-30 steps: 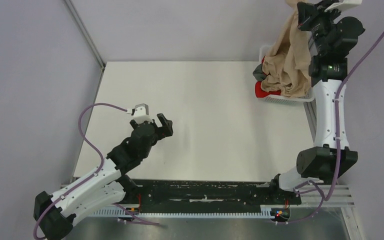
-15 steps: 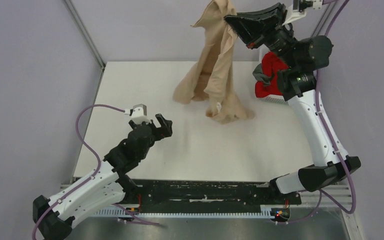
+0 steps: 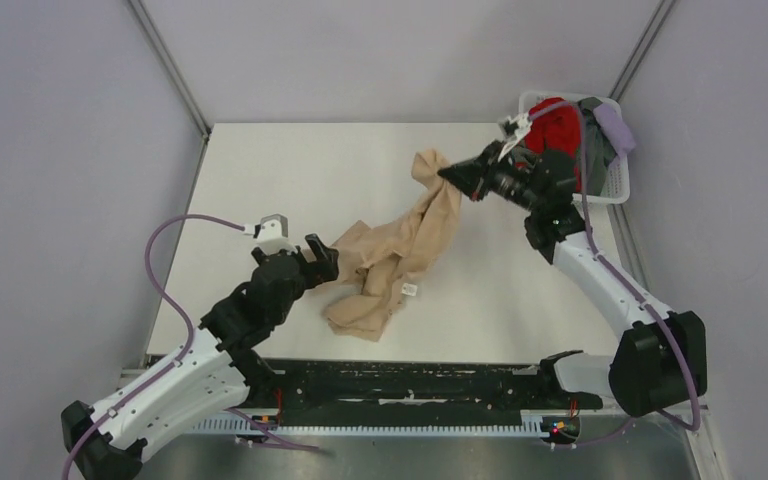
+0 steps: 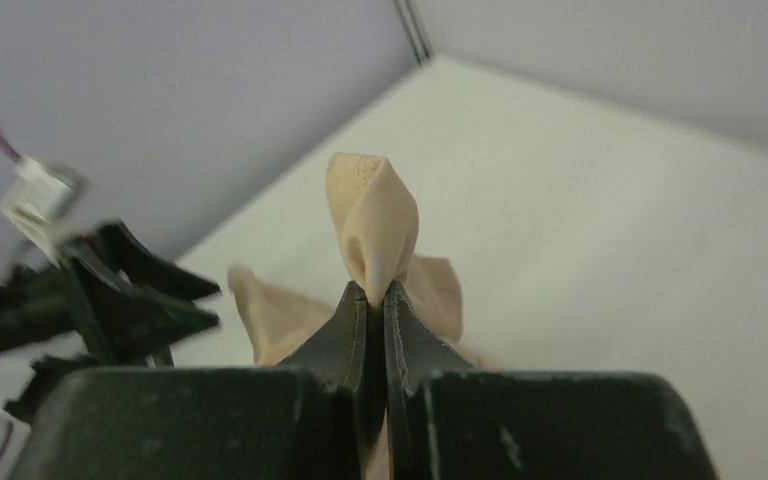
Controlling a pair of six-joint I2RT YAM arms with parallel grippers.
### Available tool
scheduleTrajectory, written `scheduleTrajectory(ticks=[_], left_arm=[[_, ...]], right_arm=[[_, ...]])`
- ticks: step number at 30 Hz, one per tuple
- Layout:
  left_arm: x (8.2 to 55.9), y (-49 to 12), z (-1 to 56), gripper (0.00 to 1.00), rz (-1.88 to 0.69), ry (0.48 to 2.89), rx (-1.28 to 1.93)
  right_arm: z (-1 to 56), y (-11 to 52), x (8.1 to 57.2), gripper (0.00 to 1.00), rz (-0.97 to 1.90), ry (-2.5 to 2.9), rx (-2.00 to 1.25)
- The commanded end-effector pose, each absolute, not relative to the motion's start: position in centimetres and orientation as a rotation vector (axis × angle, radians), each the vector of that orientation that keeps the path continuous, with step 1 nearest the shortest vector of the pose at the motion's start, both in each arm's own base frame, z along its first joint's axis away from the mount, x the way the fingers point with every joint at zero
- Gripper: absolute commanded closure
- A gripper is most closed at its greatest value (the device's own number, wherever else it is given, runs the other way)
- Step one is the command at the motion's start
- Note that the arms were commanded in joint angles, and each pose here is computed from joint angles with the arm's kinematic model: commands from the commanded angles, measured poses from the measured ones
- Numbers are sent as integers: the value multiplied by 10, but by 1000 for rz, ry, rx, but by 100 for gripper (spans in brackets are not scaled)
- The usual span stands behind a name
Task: Fold and stack the t-shirts
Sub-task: Move the tshirt to the center of the board
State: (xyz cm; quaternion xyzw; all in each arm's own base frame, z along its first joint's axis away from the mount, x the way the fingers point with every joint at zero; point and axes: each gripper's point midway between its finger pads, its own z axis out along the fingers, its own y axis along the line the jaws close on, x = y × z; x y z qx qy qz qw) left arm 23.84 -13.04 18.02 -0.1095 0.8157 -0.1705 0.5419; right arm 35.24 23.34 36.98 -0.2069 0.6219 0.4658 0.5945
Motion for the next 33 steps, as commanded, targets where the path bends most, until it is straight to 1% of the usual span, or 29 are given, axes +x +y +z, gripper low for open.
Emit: scheduleTrajectory(ticks=[1,3,5,7,10,16,23,27,33], left_arm=[[234,-123,168,0,-379,1975,-320],[231,-121,156,0,-361,2010,-334],[227,-120,143,0,-347,2049,-352],[223,-116,132,0,-320,2082,-375],[217,-111,118,0,-289,2126,-405],[219,-119,95,0,-342,2168,-451],[240,-130,73,0,-473,2331,-484],[240,-133,63,0,-451,2405,-461],[227,-110,54,0,-306,2441,-509]], right_arm=[[228,199,345,100,827,1729,-451],[161,177,341,98,705,1880,-367],[110,160,331,99,616,2005,-319],[76,151,320,100,566,2103,-333],[49,140,310,100,512,2183,-315],[41,126,302,100,443,2185,-253],[55,126,299,100,452,2112,-247],[56,125,297,100,452,2106,-254],[55,124,297,100,444,2111,-253]])
